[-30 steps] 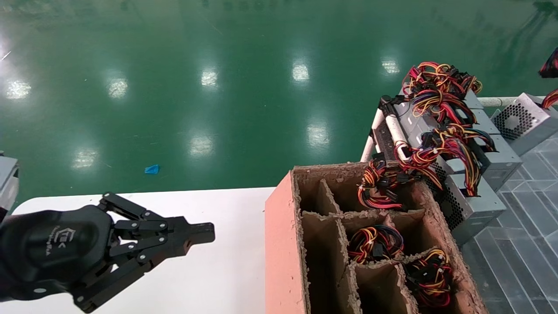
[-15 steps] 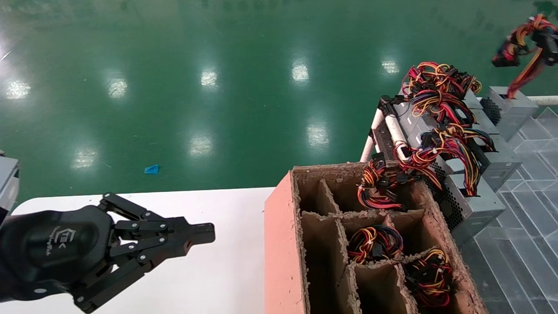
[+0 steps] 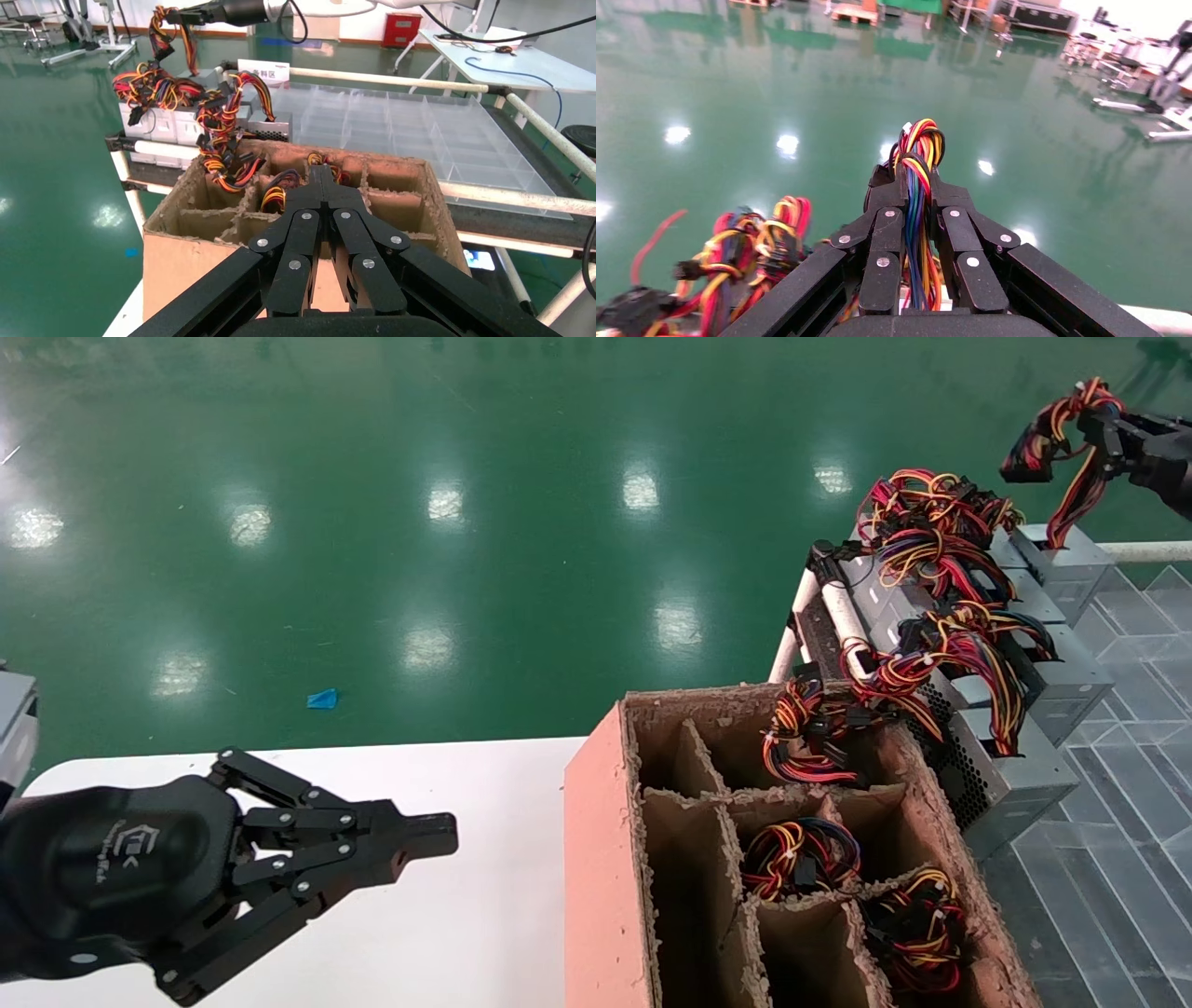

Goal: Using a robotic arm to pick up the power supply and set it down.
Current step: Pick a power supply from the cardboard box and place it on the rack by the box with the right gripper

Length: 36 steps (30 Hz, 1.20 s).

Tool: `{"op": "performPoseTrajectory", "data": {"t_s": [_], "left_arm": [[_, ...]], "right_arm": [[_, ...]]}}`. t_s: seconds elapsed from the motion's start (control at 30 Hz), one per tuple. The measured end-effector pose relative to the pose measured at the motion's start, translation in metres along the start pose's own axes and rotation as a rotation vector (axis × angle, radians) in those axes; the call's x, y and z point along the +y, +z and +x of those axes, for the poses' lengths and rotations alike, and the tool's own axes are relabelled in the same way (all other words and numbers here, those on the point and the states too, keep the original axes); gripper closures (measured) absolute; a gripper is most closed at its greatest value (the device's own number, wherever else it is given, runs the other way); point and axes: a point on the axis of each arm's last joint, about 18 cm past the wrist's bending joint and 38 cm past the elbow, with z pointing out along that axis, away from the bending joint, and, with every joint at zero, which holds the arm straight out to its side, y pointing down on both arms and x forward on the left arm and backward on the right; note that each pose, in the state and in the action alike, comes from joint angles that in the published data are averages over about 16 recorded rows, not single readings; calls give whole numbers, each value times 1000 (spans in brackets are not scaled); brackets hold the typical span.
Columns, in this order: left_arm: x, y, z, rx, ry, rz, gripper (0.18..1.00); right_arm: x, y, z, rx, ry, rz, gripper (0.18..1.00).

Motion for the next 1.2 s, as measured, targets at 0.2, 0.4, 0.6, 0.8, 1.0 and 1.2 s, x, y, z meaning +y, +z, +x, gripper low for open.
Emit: {"op": "performPoseTrajectory", "data": {"t_s": [0.2, 0.4, 0.6, 0.8, 1.0, 1.2], "left_arm": [[0, 0, 0, 0, 0, 0, 993], [0, 0, 0, 0, 0, 0, 993], [0, 0, 0, 0, 0, 0, 993], [0, 0, 0, 0, 0, 0, 993], [0, 0, 0, 0, 0, 0, 993], [0, 0, 0, 0, 0, 0, 993]], "right_arm": [[13, 5, -6, 27, 34, -17, 955], [19, 11, -16, 33, 69, -16, 956], [15, 18, -27, 34, 90, 2, 957], [8, 24, -34, 35, 97, 22, 959], [10, 27, -39, 36, 102, 21, 959], [20, 26, -42, 37, 112, 9, 959]]}}
